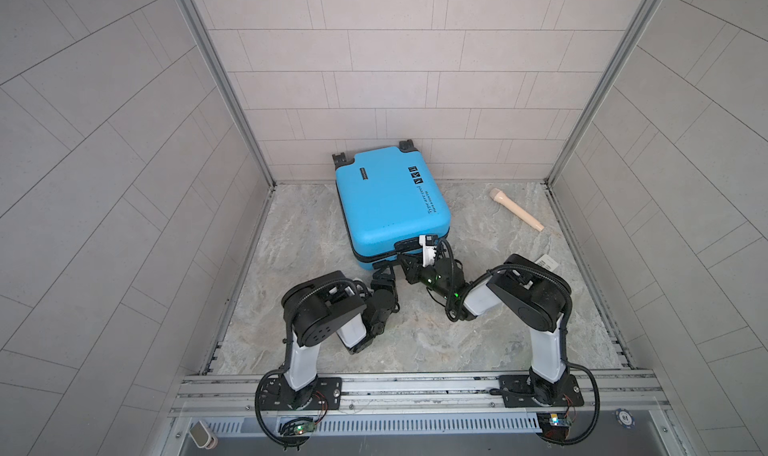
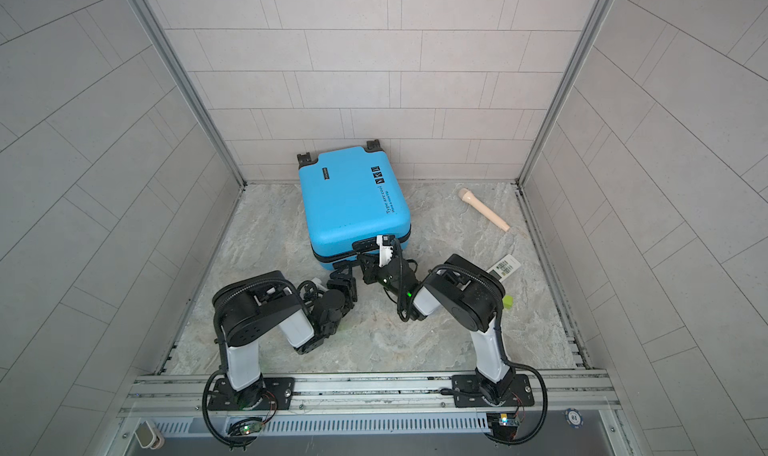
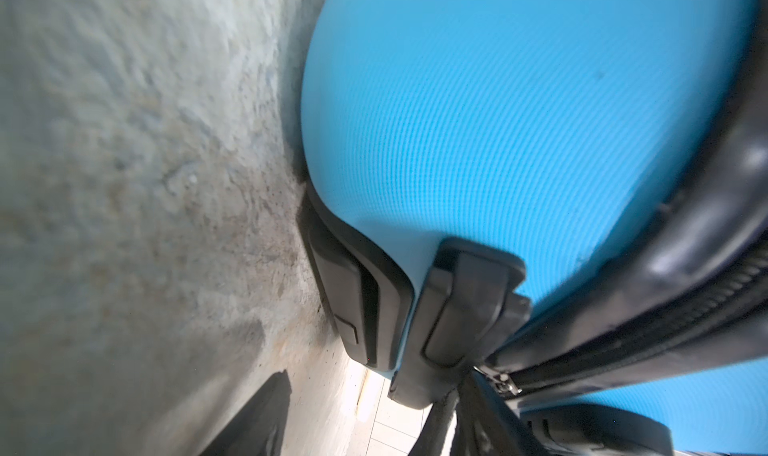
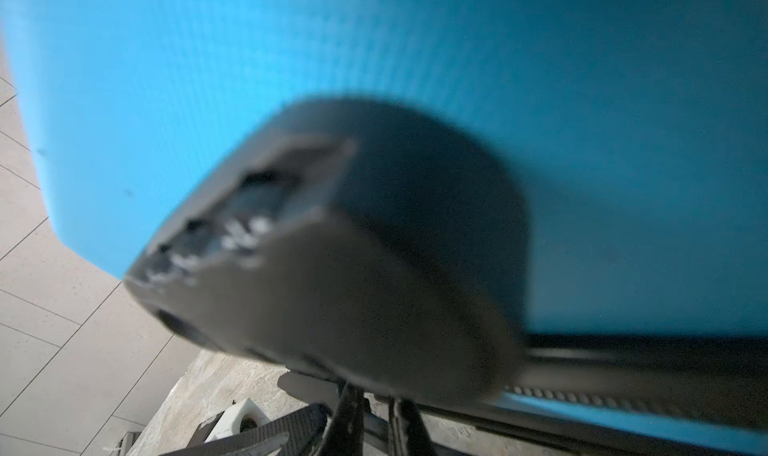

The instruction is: Pack the luggage

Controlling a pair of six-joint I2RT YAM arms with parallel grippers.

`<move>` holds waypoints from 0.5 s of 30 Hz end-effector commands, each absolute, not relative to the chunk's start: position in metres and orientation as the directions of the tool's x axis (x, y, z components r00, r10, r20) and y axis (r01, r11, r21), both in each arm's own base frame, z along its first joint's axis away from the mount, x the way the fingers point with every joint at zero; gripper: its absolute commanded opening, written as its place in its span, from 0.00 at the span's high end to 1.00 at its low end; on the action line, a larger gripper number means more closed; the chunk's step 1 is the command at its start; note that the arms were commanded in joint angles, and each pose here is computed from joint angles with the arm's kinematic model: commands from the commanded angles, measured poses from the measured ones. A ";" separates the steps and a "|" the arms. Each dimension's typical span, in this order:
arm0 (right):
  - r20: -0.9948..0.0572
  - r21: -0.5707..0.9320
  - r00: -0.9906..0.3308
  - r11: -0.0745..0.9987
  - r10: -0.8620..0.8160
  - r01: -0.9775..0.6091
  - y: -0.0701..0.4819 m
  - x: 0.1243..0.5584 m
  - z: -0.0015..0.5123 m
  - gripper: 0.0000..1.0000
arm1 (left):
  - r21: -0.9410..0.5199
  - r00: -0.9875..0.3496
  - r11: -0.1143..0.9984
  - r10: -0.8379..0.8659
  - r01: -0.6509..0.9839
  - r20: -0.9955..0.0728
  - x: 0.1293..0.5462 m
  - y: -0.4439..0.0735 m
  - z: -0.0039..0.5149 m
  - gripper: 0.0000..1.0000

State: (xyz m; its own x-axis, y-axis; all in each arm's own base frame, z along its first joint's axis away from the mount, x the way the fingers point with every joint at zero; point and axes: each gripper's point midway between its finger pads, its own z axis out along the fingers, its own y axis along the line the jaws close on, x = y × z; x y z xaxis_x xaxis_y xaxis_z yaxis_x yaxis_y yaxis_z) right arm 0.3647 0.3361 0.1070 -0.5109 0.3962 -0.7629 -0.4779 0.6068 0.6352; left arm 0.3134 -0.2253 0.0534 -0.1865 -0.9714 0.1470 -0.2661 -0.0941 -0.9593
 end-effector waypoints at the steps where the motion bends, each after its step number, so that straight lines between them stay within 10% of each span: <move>1: -0.760 0.643 -0.495 0.597 0.421 -0.480 0.342 0.368 0.113 0.82 | -0.958 -0.176 -0.090 -0.974 -0.271 0.141 0.312 -0.220 0.053 0.32; 15: -0.726 0.684 -0.484 0.588 0.488 -0.431 0.341 0.373 0.108 0.85 | -0.960 -0.170 -0.097 -0.975 -0.264 0.145 0.307 -0.212 0.059 0.32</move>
State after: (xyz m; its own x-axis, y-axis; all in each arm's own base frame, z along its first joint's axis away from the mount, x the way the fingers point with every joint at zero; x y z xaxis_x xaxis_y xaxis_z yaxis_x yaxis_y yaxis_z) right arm 0.3663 0.3364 0.1070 -0.4957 0.4539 -0.7405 -0.4448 0.5996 0.6653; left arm 0.3065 -0.2166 0.0535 -0.1846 -0.9731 0.1380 -0.2741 -0.0839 -0.9580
